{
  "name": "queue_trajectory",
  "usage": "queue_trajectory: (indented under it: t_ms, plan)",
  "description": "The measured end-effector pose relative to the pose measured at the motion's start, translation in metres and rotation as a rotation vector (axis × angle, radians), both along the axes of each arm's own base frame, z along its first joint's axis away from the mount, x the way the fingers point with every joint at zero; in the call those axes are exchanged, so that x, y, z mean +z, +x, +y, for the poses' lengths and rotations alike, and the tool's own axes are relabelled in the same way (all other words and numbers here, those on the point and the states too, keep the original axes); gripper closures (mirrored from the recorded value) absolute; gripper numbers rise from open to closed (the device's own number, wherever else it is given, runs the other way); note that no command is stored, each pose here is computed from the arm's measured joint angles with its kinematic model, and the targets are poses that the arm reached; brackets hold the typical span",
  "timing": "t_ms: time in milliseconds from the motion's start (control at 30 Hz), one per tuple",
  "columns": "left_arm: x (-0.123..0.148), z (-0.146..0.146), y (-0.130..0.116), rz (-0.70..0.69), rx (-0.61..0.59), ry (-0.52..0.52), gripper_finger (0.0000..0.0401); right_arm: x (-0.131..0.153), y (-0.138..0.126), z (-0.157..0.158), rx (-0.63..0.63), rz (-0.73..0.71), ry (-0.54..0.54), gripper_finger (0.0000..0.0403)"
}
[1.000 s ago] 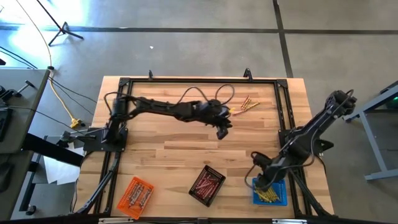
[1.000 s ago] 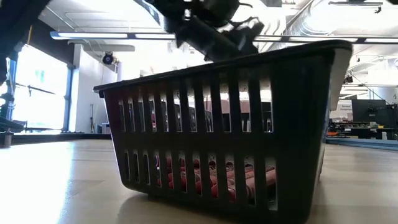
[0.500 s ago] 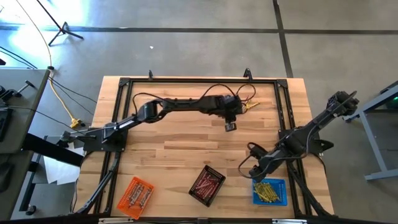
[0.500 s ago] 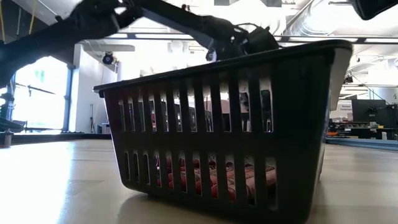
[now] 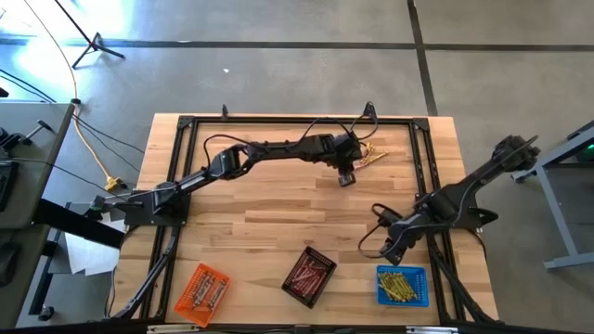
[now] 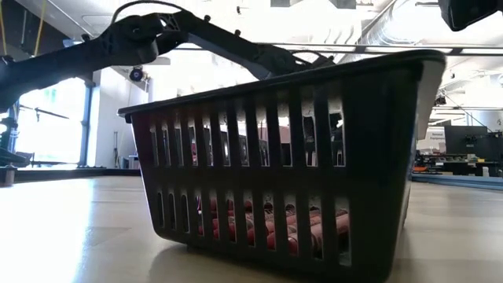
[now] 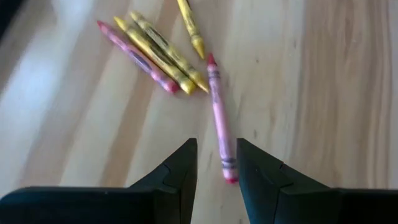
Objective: Sort crayons
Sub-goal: Put the red crayon into the black bin
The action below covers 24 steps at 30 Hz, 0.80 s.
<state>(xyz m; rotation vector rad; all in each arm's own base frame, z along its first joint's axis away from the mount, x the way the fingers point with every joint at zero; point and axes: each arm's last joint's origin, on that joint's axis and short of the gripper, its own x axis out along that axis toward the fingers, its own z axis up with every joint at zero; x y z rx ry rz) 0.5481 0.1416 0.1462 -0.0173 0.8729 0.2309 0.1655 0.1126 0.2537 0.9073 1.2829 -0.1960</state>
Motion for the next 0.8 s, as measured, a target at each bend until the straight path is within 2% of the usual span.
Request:
queue_trajectory:
  t_ms: [400, 600, 800]
  plan:
    - [-0.015, 0.003, 0.001, 0.021, 0.006, -0.008, 0.0302, 0.019, -0.023, -0.027, -0.025, -0.044, 0.006, 0.0326]
    - [-0.027, 0.003, 0.001, 0.037, 0.022, -0.026, 0.0302, 0.023, -0.025, -0.033, -0.054, -0.083, -0.009, 0.0326]
    - [-0.028, 0.003, 0.001, 0.041, 0.026, -0.026, 0.0306, 0.023, -0.024, -0.035, -0.067, -0.087, -0.014, 0.0327]
